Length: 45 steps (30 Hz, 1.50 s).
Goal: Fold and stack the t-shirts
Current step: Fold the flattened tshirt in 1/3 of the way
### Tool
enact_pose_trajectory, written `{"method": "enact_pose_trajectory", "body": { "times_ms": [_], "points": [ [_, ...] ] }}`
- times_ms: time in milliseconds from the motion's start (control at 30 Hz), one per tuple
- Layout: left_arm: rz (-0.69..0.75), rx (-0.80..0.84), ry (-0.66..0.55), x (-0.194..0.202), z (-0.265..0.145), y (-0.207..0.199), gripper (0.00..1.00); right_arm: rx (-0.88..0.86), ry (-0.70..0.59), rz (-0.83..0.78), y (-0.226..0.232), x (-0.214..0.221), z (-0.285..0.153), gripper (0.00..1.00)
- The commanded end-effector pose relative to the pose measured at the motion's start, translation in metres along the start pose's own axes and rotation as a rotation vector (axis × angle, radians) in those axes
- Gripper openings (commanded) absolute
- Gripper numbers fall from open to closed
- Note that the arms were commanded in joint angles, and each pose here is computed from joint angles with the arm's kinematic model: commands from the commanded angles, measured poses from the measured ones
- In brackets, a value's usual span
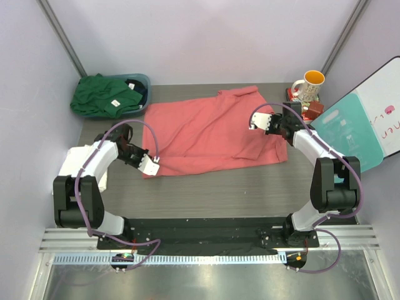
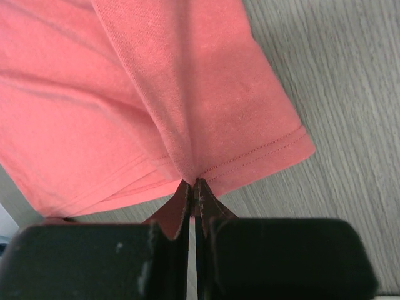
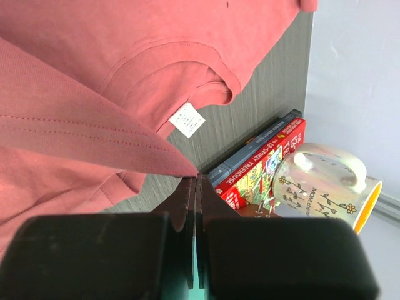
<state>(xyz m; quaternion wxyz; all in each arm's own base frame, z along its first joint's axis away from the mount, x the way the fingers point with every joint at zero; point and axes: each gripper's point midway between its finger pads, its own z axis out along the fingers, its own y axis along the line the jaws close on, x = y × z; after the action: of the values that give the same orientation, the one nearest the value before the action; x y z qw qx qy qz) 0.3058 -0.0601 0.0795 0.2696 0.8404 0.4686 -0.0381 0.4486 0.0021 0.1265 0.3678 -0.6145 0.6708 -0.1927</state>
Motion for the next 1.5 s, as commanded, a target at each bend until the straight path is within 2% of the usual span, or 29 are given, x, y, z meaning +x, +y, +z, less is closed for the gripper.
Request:
{"method": "enact_pose_trajectory", "body": {
  "times_ms": [0,333,633,967,1467],
  "points": [
    [0.127,-0.038,0.057,0.015,-0.007,0.023,0.0,0.075,-0.003,0.008,-0.016,-0.003,0.0,0.01],
    [0.108,-0.006,0.075,0.026,-0.001,0.02,0.0,0.144,0.0,0.01,-0.03,-0.003,0.004,0.01],
    [0.115,0.033,0.063,0.027,0.002,0.016,0.0,0.318,-0.042,0.011,-0.066,-0.02,0.006,0.01],
    [0.117,0.045,0.061,0.031,0.005,0.018,0.0,0.321,-0.075,-0.008,-0.069,-0.041,0.019,0.01],
    [0.076,0.061,0.07,0.036,0.006,0.018,0.0,0.416,-0.048,0.003,-0.092,-0.038,0.027,0.01]
  ]
}}
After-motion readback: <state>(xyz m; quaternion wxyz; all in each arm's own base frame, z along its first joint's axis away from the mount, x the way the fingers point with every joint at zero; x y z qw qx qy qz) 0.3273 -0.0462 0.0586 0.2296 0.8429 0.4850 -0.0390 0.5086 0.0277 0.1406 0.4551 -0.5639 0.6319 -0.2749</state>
